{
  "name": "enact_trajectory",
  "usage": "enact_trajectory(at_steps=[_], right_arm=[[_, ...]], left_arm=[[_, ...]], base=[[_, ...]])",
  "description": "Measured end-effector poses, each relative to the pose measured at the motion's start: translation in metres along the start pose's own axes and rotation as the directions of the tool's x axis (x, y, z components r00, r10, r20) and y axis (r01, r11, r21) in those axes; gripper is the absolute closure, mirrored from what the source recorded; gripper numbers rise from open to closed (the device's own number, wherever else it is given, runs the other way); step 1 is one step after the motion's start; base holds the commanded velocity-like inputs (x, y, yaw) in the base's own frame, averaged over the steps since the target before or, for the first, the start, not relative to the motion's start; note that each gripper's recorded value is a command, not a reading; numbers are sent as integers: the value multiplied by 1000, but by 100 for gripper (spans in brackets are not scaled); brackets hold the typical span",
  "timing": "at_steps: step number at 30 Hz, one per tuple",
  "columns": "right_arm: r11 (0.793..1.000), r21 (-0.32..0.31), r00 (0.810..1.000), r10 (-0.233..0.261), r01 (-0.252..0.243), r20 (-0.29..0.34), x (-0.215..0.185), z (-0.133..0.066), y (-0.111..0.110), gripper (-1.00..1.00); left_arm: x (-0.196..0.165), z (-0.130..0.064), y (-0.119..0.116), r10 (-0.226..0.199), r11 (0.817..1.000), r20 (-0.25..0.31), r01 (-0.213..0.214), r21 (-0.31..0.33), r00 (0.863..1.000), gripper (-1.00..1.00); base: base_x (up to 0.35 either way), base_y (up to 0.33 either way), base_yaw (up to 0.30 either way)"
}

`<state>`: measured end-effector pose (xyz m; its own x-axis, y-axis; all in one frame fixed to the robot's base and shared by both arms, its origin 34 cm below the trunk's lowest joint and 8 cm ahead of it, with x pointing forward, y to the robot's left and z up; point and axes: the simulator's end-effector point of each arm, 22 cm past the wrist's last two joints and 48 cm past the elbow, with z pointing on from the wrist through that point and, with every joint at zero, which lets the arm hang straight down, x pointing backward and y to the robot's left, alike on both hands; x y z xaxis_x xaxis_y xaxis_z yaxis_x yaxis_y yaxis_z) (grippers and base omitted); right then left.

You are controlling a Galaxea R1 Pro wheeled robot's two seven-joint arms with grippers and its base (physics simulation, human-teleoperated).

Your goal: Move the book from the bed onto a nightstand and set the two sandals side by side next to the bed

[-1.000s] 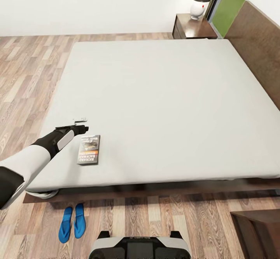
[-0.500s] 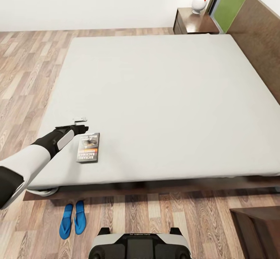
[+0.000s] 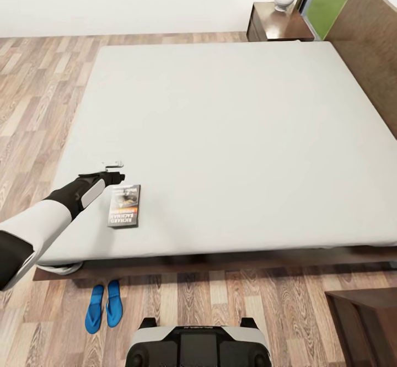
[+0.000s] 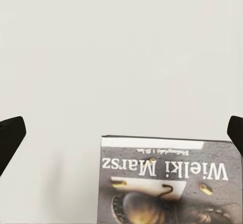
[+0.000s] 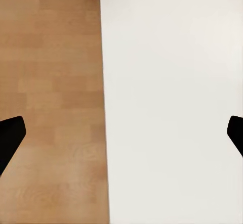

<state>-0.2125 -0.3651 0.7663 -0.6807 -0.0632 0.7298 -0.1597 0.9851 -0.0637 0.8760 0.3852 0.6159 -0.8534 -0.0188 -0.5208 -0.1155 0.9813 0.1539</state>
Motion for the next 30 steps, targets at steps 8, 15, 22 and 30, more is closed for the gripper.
enact_trajectory(at_steps=[8,15,22,30], right_arm=[[1000,-2,1000,-2,2,-12,4,-1,0,-100],[1000,-1,1000,-3,3,-16,6,-2,0,-100],[1000,-1,1000,-4,4,-17,7,-2,0,-100],[1000,0,1000,-3,3,-17,7,-2,0,-100]], left_arm=[[-4,4,-4,25,1000,7,-25,-2,1000,-100],[-9,5,-4,28,1000,13,-28,-3,1000,-100],[-9,5,-5,29,1000,14,-29,-3,999,-100],[-10,5,-5,29,1000,15,-29,-3,999,-100]], base=[[0,0,0],[0,0,0],[0,0,0],[0,0,0]])
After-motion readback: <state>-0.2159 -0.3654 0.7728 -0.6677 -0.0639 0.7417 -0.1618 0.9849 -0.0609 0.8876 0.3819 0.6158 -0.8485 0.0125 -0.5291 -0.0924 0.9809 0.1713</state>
